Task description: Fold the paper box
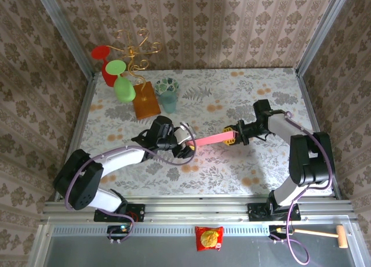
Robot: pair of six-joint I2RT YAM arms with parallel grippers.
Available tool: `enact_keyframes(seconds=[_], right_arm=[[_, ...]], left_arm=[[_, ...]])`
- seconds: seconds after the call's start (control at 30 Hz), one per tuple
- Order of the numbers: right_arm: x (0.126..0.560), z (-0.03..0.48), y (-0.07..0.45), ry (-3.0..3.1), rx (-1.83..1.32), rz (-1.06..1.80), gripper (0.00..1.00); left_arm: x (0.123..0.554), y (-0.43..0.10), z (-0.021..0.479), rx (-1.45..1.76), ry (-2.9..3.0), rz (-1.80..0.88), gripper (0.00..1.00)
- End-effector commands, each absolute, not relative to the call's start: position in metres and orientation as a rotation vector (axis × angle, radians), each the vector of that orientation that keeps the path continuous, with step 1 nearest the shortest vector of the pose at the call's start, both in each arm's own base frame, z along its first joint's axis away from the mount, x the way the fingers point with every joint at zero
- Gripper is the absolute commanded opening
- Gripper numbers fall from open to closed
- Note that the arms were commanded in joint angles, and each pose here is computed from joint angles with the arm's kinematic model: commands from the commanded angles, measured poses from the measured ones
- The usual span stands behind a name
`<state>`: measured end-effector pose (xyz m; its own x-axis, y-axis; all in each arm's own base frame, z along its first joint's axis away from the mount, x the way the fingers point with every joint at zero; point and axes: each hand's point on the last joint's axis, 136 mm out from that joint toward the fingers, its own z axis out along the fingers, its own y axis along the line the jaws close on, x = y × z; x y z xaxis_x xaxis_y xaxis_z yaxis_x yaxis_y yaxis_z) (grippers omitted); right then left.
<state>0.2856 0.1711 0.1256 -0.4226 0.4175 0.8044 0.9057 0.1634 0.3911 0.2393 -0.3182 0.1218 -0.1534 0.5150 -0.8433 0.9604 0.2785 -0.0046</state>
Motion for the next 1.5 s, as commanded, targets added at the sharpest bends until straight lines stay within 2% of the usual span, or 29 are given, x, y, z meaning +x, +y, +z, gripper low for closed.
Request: enact_keyframes(seconds=[0.0, 0.17, 0.33, 0.5, 0.73, 0.9, 1.03, 1.1, 1.13, 1.27, 1.47], right_arm=[[0.286, 0.116, 0.168, -1.908, -1.288, -1.151, 0.26], [0.289, 0.114, 0.168, -1.902, -1.289, -1.148, 0.27], [0.295, 0.113, 0.167, -1.915, -1.286, -1.155, 0.42], [0.299, 0.116, 0.164, -1.96, -1.265, -1.166, 0.56], [0.31, 0.15, 0.13, -2.213, -1.268, -1.183, 0.64], [0.319, 0.179, 0.103, -2.379, -1.332, -1.222, 0.65], [0.33, 0.2, 0.085, -2.653, -1.291, -1.212, 0.61], [0.335, 0.208, 0.078, -2.865, -1.195, -1.158, 0.52], [0.336, 0.211, 0.076, -3.0, -1.103, -1.107, 0.45], [0.338, 0.226, 0.085, -3.487, -0.576, -0.839, 0.31], [0.336, 0.215, 0.109, -3.704, 0.177, -0.597, 0.25]], left_arm=[[0.239, -0.332, 0.135, 1.338, 1.763, -0.832, 0.58], [0.239, -0.335, 0.134, 1.331, 1.777, -0.856, 0.5], [0.238, -0.333, 0.133, 1.34, 1.789, -0.844, 0.4], [0.239, -0.327, 0.136, 1.33, 1.8, -0.83, 0.39], [0.239, -0.314, 0.143, 1.327, 1.843, -0.824, 0.38], [0.235, -0.302, 0.143, 1.343, 1.878, -0.819, 0.38], [0.233, -0.294, 0.143, 1.359, 1.896, -0.807, 0.39], [0.231, -0.291, 0.143, 1.365, 1.903, -0.803, 0.38], [0.23, -0.29, 0.143, 1.369, 1.903, -0.802, 0.38], [0.228, -0.29, 0.144, 1.378, 1.904, -0.805, 0.37], [0.228, -0.289, 0.141, 1.389, 1.914, -0.794, 0.36]])
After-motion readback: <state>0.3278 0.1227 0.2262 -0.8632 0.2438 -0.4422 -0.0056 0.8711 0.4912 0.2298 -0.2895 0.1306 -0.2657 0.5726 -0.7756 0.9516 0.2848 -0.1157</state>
